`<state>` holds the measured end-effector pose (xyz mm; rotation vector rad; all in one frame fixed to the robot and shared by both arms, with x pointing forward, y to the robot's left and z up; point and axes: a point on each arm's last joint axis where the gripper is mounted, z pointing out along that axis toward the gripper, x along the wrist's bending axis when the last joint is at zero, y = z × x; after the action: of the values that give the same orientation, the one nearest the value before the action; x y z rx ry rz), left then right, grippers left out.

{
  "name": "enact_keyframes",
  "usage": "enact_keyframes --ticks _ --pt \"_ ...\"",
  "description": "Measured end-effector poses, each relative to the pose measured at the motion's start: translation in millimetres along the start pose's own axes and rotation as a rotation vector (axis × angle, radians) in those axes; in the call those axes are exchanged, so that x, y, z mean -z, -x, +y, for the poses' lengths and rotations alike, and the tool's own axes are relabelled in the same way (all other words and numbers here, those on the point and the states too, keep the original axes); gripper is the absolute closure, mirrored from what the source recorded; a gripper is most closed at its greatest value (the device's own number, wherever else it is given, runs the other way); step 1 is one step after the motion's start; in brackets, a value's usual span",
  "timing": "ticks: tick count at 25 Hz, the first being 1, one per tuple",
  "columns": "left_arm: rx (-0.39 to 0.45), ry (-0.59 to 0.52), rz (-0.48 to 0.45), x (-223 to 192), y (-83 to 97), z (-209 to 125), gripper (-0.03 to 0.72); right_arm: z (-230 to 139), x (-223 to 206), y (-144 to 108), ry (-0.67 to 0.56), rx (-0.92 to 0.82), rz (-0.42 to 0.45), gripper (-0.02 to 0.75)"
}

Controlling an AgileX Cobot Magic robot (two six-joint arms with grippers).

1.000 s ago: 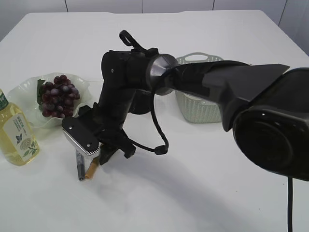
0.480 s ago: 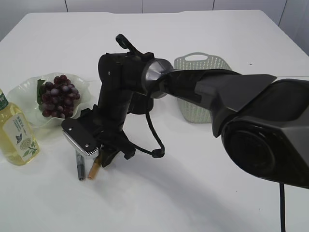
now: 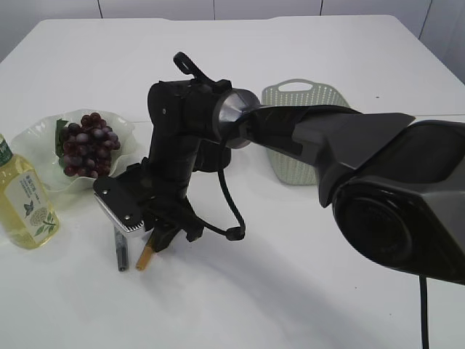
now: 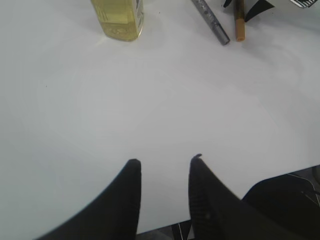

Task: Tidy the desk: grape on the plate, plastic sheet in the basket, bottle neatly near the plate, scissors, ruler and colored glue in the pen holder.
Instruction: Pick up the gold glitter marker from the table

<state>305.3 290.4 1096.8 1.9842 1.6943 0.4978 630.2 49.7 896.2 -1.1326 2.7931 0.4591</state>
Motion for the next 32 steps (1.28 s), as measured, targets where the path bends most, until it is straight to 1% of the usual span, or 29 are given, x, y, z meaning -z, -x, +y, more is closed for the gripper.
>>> enact_keyframes --ticks 3,6,12,16,19,22,25,32 --pt "0.000 0.000 0.000 0 0.0 0 0.447 0 -1 -2 -0.003 -0.025 0.021 0.438" --pt "0.000 0.000 0.000 0 0.0 0 0.447 0 -1 -3 -0.003 -0.067 0.032 0.500" --pt "0.007 0.004 -0.021 0 1.9 0 0.447 0 -1 -3 -0.004 -0.107 0.035 0.552" --pt "0.010 0.005 -0.029 0 2.6 0 0.447 0 -1 -4 -0.004 -0.129 0.039 0.635" --pt "0.010 0.005 -0.031 0 2.8 0 0.447 -3 0 -3 0.007 -0.143 0.036 0.677" --pt "0.010 0.005 -0.031 0 2.8 0 0.447 -8 3 -3 0.012 -0.155 0.030 0.683" --pt "0.010 0.005 -0.031 0 2.8 0 0.447 -16 15 -2 0.016 -0.176 0.005 0.685" --pt "0.010 0.005 -0.031 0 2.8 0 0.447 -31 77 4 0.098 -0.234 -0.126 0.687"
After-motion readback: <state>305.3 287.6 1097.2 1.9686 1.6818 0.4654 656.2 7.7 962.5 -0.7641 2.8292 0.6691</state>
